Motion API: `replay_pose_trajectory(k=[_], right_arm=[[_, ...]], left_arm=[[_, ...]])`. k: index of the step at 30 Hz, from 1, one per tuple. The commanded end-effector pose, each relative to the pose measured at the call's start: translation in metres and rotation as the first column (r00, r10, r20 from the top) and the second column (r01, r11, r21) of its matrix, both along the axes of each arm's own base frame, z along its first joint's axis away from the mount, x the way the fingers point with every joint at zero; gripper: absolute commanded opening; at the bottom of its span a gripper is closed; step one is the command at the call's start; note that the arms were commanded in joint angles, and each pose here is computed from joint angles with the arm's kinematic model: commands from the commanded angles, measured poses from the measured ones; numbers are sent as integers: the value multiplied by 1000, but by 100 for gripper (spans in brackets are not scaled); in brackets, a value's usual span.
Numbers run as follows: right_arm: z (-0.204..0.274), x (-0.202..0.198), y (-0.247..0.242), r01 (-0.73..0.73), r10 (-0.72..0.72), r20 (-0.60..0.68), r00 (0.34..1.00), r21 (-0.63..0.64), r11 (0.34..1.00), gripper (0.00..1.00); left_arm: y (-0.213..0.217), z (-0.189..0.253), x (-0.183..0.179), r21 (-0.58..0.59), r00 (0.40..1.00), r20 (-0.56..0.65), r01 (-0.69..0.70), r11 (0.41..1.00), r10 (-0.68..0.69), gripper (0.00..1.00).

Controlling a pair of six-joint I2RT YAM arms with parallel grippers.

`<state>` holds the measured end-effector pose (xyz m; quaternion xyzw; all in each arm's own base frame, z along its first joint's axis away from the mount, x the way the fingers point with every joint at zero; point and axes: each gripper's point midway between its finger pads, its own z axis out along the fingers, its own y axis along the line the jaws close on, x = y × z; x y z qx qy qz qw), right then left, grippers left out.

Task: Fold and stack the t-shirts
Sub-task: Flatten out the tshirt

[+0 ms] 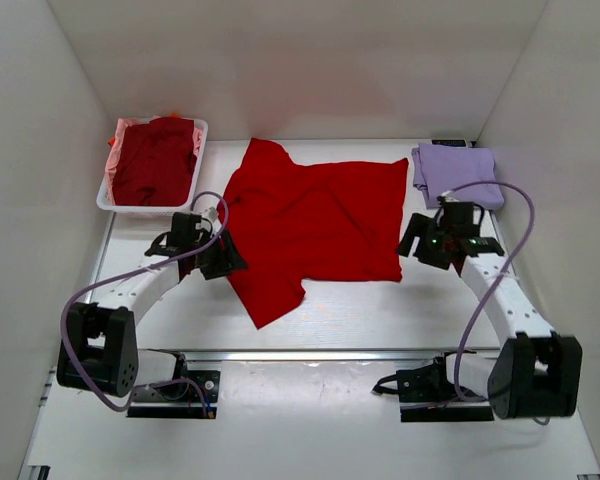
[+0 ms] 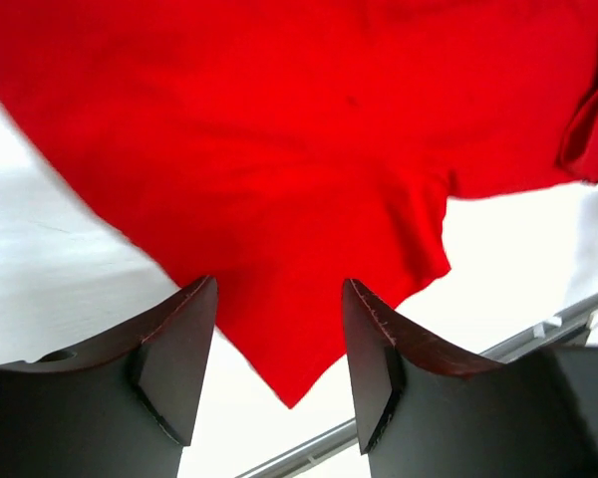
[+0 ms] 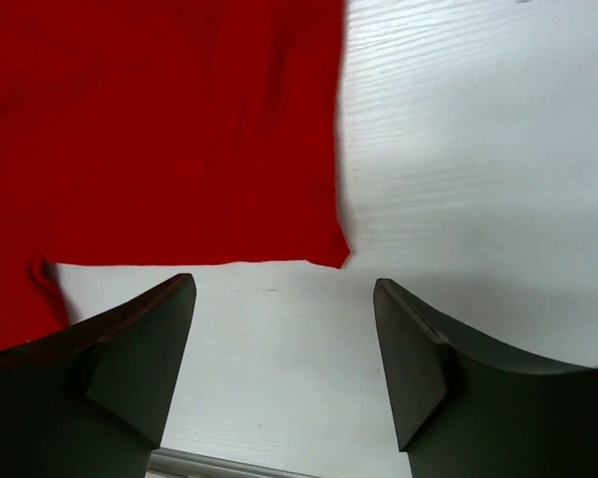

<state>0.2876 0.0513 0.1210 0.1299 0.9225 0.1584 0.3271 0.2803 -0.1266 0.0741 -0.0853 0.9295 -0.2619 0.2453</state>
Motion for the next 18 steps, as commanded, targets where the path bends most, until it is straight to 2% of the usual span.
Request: replay_pose_trajectory(k=[1, 5, 6, 8, 12, 18], right_arm=[[6, 26, 13, -84, 88, 37, 995, -103, 991, 70], [-9, 37, 31, -161, 158, -32, 987, -207, 965, 57], [-13, 41, 35, -175, 170, -42, 985, -226, 958, 50], [-18, 42, 43, -199, 192, -54, 980, -274, 941, 46], [-35, 45, 55, -250, 231, -99, 968, -314, 916, 44], [-56, 39, 79, -323, 285, -161, 945, -315, 893, 43]], left_arm=[[-20, 2, -5, -31, 999, 31, 44, 999, -43, 64], [-29, -6, -16, 16, 995, -6, 95, 995, -95, 63], [-28, -8, -19, 21, 995, -15, 99, 995, -98, 62], [-26, -13, -24, 38, 995, -24, 100, 994, -99, 64], [-27, -24, -33, 83, 989, -59, 141, 987, -136, 62], [-37, -35, -47, 47, 983, -92, 162, 986, -158, 64]])
